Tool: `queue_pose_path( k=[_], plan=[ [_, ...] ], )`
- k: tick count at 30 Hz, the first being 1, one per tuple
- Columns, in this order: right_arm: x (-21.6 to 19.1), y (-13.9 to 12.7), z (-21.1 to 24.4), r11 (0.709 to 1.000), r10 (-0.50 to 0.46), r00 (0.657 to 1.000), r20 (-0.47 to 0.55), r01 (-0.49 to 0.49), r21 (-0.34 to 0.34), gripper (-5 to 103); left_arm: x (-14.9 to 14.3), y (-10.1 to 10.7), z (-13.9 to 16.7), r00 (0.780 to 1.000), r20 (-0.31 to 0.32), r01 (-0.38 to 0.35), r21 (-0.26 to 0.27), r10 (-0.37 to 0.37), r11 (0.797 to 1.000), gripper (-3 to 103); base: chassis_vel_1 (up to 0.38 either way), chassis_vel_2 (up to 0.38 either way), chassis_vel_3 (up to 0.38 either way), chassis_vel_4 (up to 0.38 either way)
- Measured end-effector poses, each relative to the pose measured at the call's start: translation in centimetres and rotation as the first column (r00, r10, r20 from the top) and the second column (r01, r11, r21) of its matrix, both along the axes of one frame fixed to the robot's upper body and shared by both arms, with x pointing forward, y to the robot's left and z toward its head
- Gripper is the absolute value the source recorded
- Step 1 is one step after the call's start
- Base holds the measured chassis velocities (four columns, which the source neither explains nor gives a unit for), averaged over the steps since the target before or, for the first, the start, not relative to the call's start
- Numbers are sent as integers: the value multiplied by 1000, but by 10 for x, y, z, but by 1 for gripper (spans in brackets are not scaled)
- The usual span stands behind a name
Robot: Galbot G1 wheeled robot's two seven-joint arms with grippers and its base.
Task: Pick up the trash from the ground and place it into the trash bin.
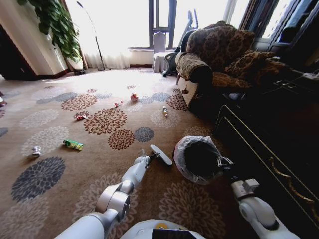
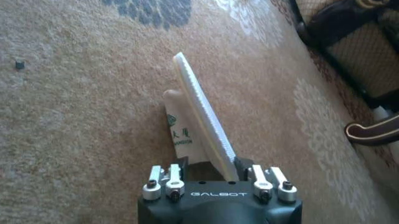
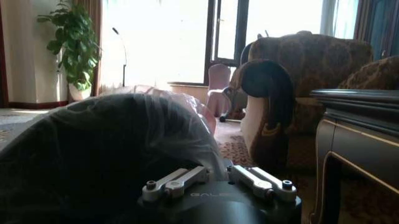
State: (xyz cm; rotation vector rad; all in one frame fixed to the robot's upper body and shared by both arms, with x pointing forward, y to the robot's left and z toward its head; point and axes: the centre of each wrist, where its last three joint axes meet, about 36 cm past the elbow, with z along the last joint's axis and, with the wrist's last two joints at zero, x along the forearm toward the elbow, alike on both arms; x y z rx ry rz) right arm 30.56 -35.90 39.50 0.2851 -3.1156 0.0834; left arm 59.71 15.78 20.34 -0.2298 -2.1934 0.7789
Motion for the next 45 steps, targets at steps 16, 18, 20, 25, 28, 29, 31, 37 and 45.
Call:
queue_pose_path(
  k=[16, 18, 20, 25, 28, 29, 31, 37, 45],
  plan=[
    [-3, 6, -6, 1000, -12, 1000, -11, 12, 22, 0, -9, 3, -10, 997, 5, 74, -2, -74, 997, 4, 0, 0, 0, 0],
    [-4, 5, -7, 1000, -14, 1000, -11, 14, 22, 0, -12, 3, -12, 997, 6, 79, -5, -79, 997, 2, 0, 0, 0, 0],
    [-4, 5, -7, 1000, -16, 1000, -12, 16, 23, 0, -15, 2, -14, 996, 12, 91, -11, -91, 996, 1, 0, 0, 0, 0],
    [-5, 4, -7, 1000, -14, 1000, -17, 14, 18, 0, -38, -14, -23, 979, 100, 186, -49, -180, 981, 1, 0, 0, 0, 0],
    [-5, 3, -7, 1000, -14, 1000, -14, 14, 17, 0, -46, -17, -26, 974, 109, 206, -36, -201, 978, 1, 0, 0, 0, 0],
    [-5, 3, -6, 1000, -14, 1000, -12, 15, 18, 0, -50, -15, -28, 971, 115, 214, -24, -210, 977, 1, 0, 0, 0, 0],
    [-2, 3, -5, 1000, -14, 1000, -3, 14, 23, 0, -58, -5, -27, 960, 154, 233, 22, -233, 972, 1, 0, 0, 0, 0],
    [4, 4, -8, 999, -31, 999, 18, 30, 44, 0, -97, 36, -22, 865, 343, 263, 313, -367, 913, 1, 0, 0, 0, 0],
    [2, 4, -19, 998, -50, 999, 6, 50, 47, 0, -156, 122, 25, 709, 595, 88, 458, -378, 885, 1, 0, 0, 0, 0]
  ],
)
